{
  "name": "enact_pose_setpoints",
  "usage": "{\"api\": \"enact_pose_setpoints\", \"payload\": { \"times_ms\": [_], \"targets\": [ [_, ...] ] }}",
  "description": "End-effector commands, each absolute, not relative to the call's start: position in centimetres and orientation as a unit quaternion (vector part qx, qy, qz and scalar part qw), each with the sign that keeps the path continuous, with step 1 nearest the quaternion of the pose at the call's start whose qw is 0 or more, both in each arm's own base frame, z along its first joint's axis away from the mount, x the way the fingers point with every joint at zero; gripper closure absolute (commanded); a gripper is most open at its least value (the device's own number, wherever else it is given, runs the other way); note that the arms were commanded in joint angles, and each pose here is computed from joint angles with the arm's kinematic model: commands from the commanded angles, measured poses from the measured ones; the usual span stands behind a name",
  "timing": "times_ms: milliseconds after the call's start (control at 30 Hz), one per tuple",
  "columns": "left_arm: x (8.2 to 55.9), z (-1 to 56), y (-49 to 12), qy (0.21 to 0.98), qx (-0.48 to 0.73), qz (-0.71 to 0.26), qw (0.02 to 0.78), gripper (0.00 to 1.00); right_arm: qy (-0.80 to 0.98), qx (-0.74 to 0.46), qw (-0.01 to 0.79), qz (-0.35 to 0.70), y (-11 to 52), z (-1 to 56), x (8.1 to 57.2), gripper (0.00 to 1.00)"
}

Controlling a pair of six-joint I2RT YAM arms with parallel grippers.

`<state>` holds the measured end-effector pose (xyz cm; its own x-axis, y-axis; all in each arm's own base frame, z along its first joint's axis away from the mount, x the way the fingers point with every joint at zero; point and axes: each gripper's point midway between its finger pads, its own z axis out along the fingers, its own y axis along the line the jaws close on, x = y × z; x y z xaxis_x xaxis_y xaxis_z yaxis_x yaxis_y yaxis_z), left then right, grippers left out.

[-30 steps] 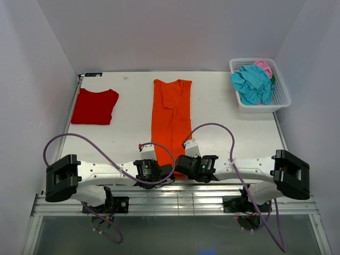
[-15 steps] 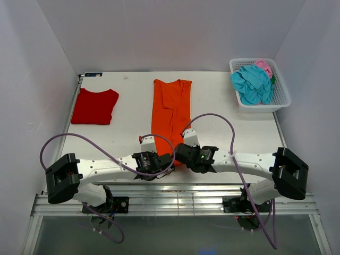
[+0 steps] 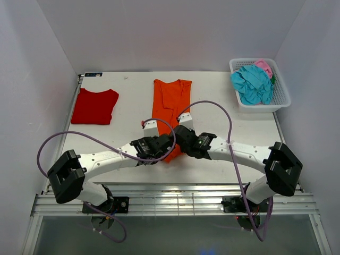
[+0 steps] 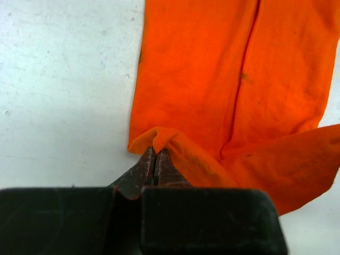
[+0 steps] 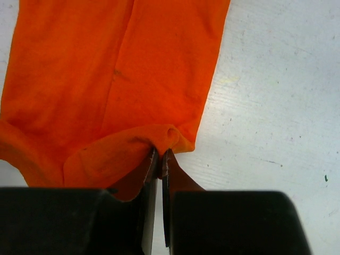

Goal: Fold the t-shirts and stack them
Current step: Fold the folded rectangular tshirt in 1/3 of the way

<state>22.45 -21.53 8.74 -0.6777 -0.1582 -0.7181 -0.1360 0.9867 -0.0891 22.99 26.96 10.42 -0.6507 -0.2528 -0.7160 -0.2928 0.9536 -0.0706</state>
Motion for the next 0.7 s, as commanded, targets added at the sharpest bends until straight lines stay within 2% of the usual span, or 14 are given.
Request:
{"api": "enact_pose_setpoints", "payload": {
  "times_ms": [0, 400, 667],
  "targets": [
    [26.3, 11.4, -23.9, 0.902, -0.089, -0.067, 0.416, 0.98, 0.9, -0.18, 0.395, 0.036, 28.9, 10.9, 23.7, 0.92],
    [33.8, 9.9, -23.6, 0.911, -0.097, -0.066, 0.396, 0.99, 0.912, -0.171, 0.374, 0.012, 27.6, 8.8, 29.6, 0.92],
    [37.1, 9.0, -23.2, 0.913, -0.11, -0.076, 0.386, 0.99, 0.914, -0.165, 0.37, 0.014, 27.6, 8.6, 33.2, 0.92]
  ]
}}
